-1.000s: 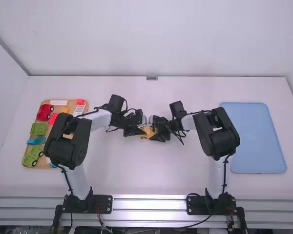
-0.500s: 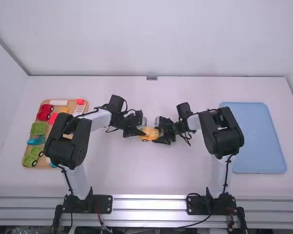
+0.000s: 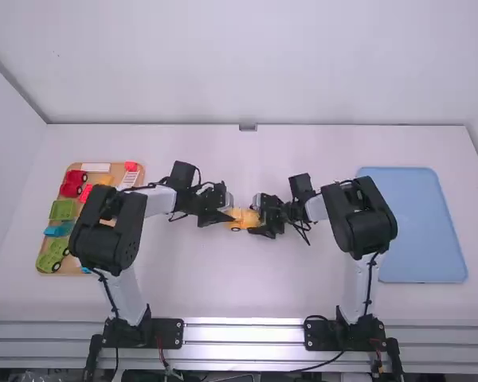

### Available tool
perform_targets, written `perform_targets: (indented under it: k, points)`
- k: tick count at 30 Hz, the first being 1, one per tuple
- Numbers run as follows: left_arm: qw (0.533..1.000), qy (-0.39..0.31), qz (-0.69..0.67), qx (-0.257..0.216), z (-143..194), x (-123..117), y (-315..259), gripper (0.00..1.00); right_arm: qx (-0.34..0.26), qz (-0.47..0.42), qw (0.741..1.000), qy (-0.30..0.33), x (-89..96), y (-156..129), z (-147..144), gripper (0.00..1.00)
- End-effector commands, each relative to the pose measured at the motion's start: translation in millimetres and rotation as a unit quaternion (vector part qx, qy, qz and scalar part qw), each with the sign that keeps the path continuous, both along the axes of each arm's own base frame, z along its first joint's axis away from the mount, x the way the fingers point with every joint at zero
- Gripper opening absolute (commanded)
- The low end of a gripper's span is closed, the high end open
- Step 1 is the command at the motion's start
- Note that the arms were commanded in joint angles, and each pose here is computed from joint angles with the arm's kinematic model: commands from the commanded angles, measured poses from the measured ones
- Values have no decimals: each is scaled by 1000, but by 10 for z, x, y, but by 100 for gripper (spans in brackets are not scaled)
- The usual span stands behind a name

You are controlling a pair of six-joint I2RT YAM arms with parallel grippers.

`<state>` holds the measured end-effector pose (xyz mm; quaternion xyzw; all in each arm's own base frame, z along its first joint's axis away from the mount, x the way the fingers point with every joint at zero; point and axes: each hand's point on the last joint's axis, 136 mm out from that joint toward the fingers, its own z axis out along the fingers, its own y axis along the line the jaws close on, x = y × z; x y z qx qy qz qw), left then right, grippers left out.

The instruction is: Assemble lego blocks to make yellow taxi

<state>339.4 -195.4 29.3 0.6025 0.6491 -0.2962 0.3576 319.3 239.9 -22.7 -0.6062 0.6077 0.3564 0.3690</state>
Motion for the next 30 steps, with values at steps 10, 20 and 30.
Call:
perform_targets:
  k: [10, 20, 30]
  points:
    - [1000, 9, -16, -21, -31, -132, -88, 2, 59, 23, 998, -9, -91, 158, 239, 82]
    - [1000, 13, -8, -25, -70, -157, -85, 2, 54, 25, 998, -13, -101, 182, 222, 79]
    - [1000, 16, -7, -23, -81, -166, -78, 2, 44, 20, 999, 3, -12, 265, 37, 79]
